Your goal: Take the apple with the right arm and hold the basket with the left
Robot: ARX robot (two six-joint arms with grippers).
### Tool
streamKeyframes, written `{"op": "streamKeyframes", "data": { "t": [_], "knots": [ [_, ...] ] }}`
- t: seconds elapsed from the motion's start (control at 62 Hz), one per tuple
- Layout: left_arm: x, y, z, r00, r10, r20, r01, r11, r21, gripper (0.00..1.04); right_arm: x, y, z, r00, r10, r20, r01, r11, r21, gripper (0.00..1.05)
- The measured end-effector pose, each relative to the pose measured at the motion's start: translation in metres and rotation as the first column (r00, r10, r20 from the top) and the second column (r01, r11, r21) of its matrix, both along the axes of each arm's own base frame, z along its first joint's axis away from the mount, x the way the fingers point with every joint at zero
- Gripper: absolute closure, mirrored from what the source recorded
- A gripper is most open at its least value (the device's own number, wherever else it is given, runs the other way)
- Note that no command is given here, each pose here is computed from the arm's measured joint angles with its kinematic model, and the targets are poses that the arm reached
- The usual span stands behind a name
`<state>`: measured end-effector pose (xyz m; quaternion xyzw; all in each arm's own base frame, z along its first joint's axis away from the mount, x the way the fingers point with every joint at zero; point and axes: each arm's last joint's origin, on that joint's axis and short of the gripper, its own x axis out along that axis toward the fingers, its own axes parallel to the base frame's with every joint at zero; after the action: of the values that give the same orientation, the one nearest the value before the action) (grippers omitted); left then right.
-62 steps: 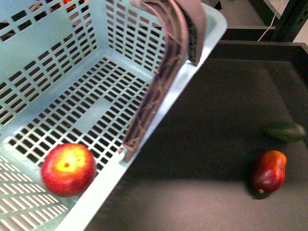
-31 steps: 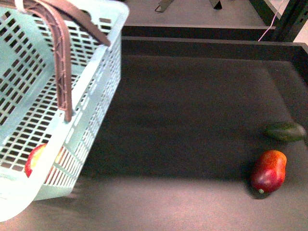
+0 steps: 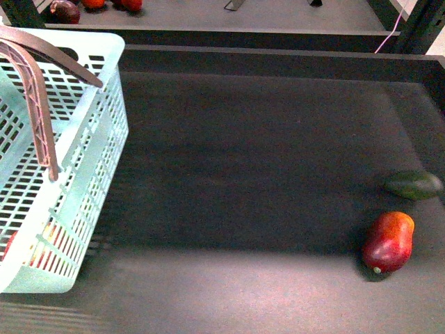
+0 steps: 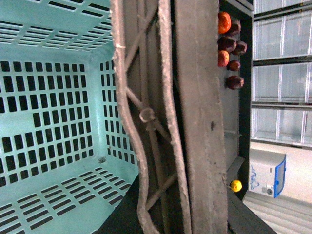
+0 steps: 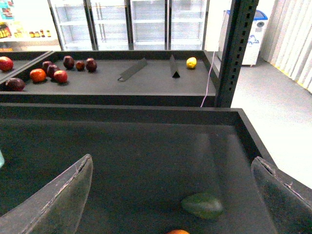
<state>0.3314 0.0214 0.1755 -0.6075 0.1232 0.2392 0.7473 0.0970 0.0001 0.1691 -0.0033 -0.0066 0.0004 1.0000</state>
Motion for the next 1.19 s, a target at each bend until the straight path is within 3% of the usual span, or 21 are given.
{"op": "streamKeyframes", "data": {
  "t": [0.355, 0.613, 0.79, 1.065, 1.194],
  "knots": [
    [-0.011, 0.01, -0.038, 0.996, 0.046, -0.08, -0.047, 0.999, -0.014, 0.88, 0.0, 0.0, 0.0, 1.0, 0.0, 0.0, 0.0, 1.0, 0.0, 0.09],
    [-0.015, 0.009, -0.041, 0.996, 0.046, -0.07, -0.047, 0.999, -0.017, 0.88, 0.0, 0.0, 0.0, 1.0, 0.0, 0.0, 0.0, 1.0, 0.0, 0.09],
    [-0.021, 0.007, -0.039, 0.994, 0.06, -0.093, -0.063, 0.997, -0.033, 0.55, 0.0, 0.0, 0.0, 1.0, 0.0, 0.0, 0.0, 1.0, 0.0, 0.09],
    [-0.043, 0.0, -0.005, 0.993, 0.096, -0.067, -0.1, 0.994, -0.054, 0.07, 0.0, 0.0, 0.0, 1.0, 0.0, 0.0, 0.0, 1.0, 0.0, 0.09],
    [-0.061, -0.005, 0.014, 0.989, 0.134, -0.061, -0.137, 0.99, -0.043, 0.07, 0.0, 0.0, 0.0, 1.0, 0.0, 0.0, 0.0, 1.0, 0.0, 0.09]
  ]
}}
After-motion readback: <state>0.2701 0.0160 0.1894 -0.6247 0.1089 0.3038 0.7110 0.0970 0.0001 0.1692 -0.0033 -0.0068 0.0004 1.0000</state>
